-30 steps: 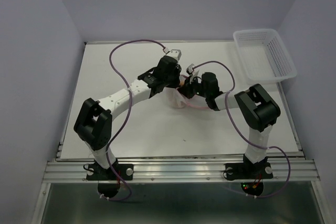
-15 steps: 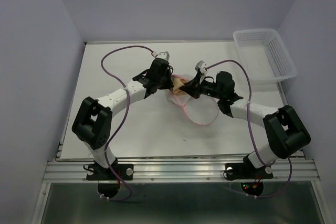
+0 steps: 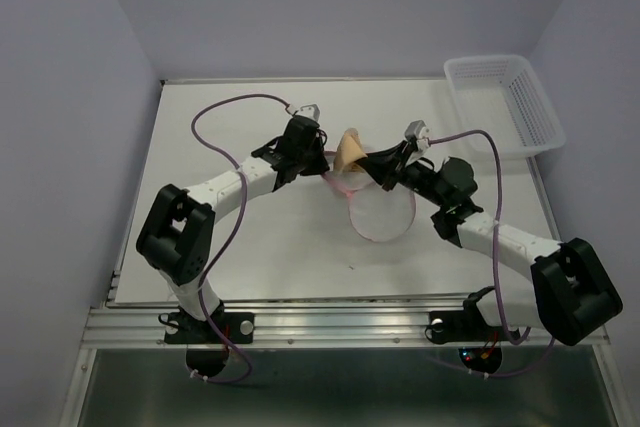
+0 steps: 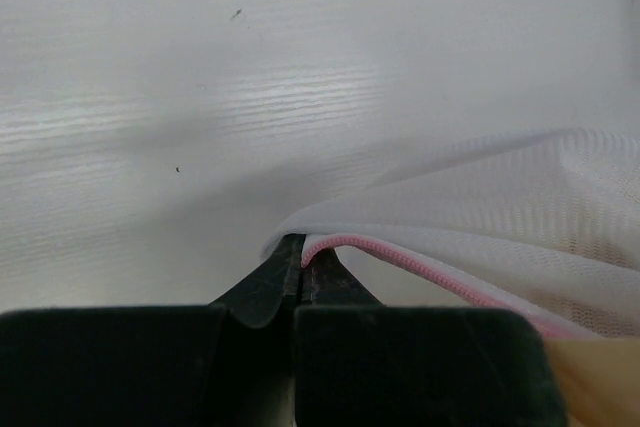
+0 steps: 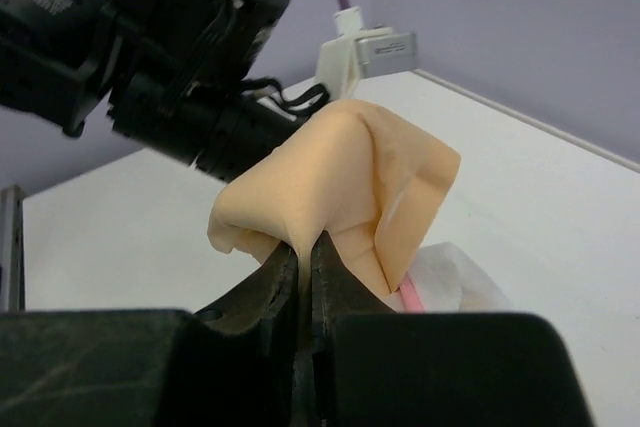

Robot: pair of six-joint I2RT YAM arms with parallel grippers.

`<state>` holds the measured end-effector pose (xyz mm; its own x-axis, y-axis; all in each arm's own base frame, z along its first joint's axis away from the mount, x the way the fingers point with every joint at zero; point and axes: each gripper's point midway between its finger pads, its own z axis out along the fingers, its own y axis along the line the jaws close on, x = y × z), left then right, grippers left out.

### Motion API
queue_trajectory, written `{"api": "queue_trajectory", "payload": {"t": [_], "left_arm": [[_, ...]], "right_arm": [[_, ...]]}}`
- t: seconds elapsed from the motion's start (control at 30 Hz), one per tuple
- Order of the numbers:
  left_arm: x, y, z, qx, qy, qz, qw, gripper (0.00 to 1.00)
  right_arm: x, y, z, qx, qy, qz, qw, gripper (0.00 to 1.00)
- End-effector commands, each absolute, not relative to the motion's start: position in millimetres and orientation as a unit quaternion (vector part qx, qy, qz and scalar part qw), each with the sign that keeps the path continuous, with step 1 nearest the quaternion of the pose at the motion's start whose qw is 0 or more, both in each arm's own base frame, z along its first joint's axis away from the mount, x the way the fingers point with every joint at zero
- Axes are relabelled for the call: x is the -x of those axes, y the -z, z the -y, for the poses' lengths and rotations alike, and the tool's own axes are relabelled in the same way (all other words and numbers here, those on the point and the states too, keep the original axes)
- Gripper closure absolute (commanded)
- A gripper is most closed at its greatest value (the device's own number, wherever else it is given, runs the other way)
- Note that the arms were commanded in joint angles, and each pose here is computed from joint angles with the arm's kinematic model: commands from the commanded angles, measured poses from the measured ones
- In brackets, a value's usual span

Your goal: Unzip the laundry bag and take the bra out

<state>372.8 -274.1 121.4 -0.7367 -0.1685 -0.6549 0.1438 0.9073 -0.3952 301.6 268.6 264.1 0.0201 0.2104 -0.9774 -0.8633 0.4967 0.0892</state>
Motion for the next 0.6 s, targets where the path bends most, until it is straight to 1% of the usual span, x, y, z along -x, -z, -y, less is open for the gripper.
{"api": "queue_trajectory", "payload": {"t": [0.0,0.07,0.17,0.2,0.27,0.37,0.57], "left_arm": [[-375.3,-131.8,265.4,0.015,0.219,-0.897,0.383,1.0],[-373.9,-135.7,266.8,0.013,0.228,-0.894,0.387,1.0],[-368.3,-139.8,265.4,0.012,0.236,-0.891,0.389,1.0],[-369.0,-142.9,265.6,0.013,0.24,-0.886,0.396,1.0],[-368.0,-140.2,263.2,0.017,0.237,-0.887,0.396,1.0],[-365.1,-135.5,264.1,0.02,0.241,-0.888,0.391,1.0],[-364.2,-139.1,264.4,0.025,0.249,-0.883,0.397,1.0]], "right_arm": [[-323.8,-330.4,-241.7,0.157,-0.4,-0.513,0.743,0.98],[-337.0,-337.6,-228.3,0.099,-0.389,-0.515,0.757,0.97],[-345.0,-350.1,-213.7,0.045,-0.383,-0.505,0.772,0.97],[-353.3,-356.6,-201.2,-0.007,-0.379,-0.503,0.777,0.98],[-363.4,-363.9,-183.1,-0.063,-0.367,-0.496,0.785,0.99],[-363.7,-380.2,-176.8,-0.095,-0.385,-0.471,0.788,0.99],[-367.9,-395.5,-181.9,-0.084,-0.387,-0.456,0.797,0.99]]}}
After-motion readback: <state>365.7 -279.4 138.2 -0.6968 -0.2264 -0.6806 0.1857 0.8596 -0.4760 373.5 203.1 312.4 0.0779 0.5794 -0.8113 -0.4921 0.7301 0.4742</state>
